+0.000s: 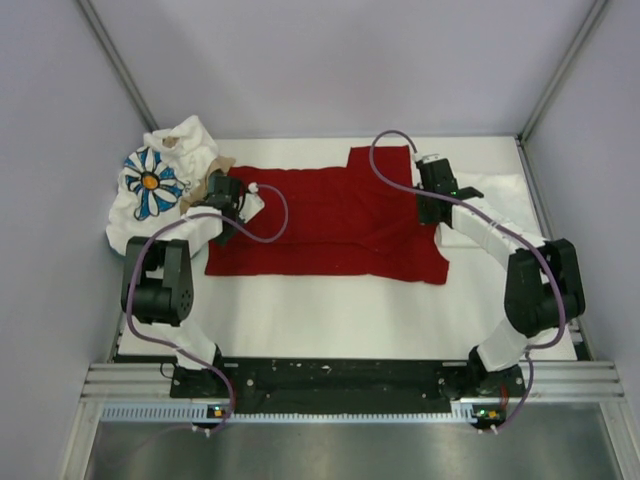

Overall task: Fold and stack the t-shirts
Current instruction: Fold the flattened tshirt in 1/3 of the way

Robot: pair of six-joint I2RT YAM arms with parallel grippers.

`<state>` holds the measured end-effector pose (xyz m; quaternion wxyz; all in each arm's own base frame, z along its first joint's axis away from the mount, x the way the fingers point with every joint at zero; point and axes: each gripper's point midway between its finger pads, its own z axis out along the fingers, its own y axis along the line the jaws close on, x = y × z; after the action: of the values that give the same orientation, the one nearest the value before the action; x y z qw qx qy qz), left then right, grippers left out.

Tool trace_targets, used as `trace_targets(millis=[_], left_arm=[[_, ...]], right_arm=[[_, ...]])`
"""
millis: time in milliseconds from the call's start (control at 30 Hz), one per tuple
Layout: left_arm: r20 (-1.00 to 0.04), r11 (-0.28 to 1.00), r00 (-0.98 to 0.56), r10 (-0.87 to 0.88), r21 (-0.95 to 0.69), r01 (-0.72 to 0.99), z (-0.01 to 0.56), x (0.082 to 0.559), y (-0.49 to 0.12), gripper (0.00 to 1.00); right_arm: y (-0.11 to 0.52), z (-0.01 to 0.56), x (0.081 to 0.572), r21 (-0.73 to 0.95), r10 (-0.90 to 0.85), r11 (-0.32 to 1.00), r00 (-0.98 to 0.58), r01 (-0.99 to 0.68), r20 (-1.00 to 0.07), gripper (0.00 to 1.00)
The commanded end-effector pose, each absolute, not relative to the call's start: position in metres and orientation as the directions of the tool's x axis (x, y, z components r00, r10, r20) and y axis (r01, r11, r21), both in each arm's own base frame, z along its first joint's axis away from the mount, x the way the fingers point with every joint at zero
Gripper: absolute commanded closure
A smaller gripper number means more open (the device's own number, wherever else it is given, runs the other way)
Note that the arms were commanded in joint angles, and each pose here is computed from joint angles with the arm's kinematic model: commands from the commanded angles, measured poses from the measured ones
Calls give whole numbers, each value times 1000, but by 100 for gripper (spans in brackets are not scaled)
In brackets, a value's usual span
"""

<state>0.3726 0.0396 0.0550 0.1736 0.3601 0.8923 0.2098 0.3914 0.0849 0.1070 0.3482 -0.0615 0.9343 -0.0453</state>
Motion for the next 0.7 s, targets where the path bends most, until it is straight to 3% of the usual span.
trace_targets(millis=[0,233,433,467,600,667], left_arm=[[-338,696,-690,640,636,334,100,431,49,68],[-468,734,-642,607,640,228,145,437,45,62],[-409,695,-576,708,550,463,120,395,15,62],[-396,679,-562,727,540,498,113,388,10,62],[-329,641,-564,757,536,549,85,364,14,61],[-293,628,-573,765,534,566,75,356,18,61]], right_arm=[[91,134,435,-128,-143,989,-675,-72,-723,100],[96,122,458,-164,-188,981,-699,-101,-690,100],[94,97,487,-203,-194,976,-729,-77,-656,98],[93,91,493,-210,-190,975,-740,-68,-646,93],[93,89,515,-209,-152,978,-753,-20,-640,44],[97,118,529,-177,-118,984,-726,5,-677,36]])
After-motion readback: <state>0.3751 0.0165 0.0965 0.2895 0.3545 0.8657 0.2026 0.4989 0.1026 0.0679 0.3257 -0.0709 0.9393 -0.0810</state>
